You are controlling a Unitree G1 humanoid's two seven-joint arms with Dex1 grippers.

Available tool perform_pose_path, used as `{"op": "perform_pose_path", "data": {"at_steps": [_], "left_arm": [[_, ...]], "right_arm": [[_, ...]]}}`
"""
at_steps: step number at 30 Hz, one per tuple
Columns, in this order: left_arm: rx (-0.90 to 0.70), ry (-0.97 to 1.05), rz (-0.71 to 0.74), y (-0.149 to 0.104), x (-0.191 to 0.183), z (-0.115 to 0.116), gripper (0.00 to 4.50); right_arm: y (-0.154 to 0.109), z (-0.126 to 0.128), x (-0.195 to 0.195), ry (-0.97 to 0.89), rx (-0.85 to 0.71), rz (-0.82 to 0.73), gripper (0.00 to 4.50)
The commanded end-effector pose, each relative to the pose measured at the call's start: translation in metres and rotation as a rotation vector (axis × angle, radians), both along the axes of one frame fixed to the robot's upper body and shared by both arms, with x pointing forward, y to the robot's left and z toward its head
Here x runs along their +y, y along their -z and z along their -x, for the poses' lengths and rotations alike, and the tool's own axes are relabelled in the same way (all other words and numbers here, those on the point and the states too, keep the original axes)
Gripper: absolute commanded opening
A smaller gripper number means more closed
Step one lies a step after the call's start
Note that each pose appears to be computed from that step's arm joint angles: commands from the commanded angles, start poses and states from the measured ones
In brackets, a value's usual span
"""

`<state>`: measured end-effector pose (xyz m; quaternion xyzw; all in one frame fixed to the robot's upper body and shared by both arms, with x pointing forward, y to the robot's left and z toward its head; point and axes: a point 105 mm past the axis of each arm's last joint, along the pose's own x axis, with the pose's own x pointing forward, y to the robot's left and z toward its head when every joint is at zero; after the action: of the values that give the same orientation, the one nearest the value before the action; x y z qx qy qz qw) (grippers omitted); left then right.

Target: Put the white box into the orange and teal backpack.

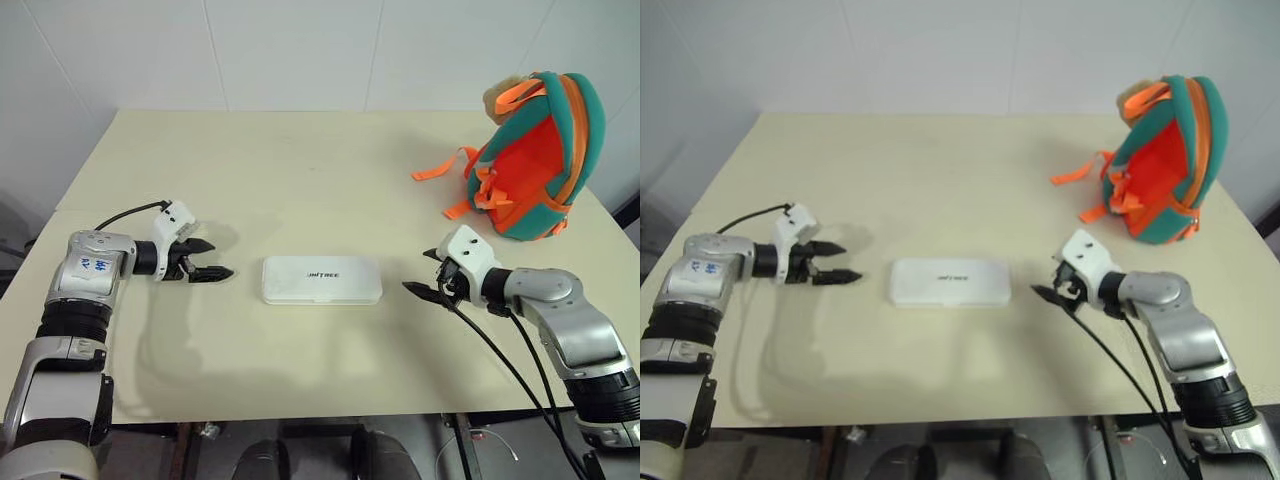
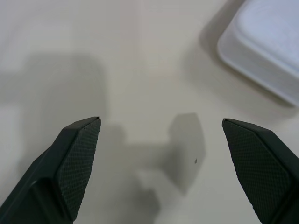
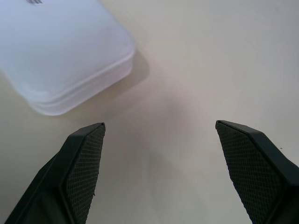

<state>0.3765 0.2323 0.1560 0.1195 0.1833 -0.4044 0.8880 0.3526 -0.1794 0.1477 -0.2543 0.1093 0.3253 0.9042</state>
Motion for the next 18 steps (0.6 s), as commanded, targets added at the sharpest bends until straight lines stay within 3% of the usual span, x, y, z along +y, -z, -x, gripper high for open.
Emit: {"op": "perform_pose_path", "data": {"at_steps": [1, 3, 7, 18], "left_arm": [[-0.042, 0.017, 0.185, -0.017, -0.014, 0.005, 4.43], [-0.007, 0.033, 0.272, -0.018, -0.021, 0.011, 4.43], [0.118, -0.031, 0.2, 0.007, -0.013, 0.019, 4.43], [0.212, -0.06, 0.398, 0.002, -0.015, 0.022, 4.43]], "right_arm": [[-0.001, -0.011, 0.006, 0.016, -0.053, 0.01, 4.5], [0.001, -0.016, 0.012, 0.011, -0.056, 0.003, 4.5], [0.004, -0.022, 0.018, 0.007, -0.057, 0.005, 4.5], [0.001, -0.029, 0.027, -0.026, -0.087, 0.012, 4.5]]}}
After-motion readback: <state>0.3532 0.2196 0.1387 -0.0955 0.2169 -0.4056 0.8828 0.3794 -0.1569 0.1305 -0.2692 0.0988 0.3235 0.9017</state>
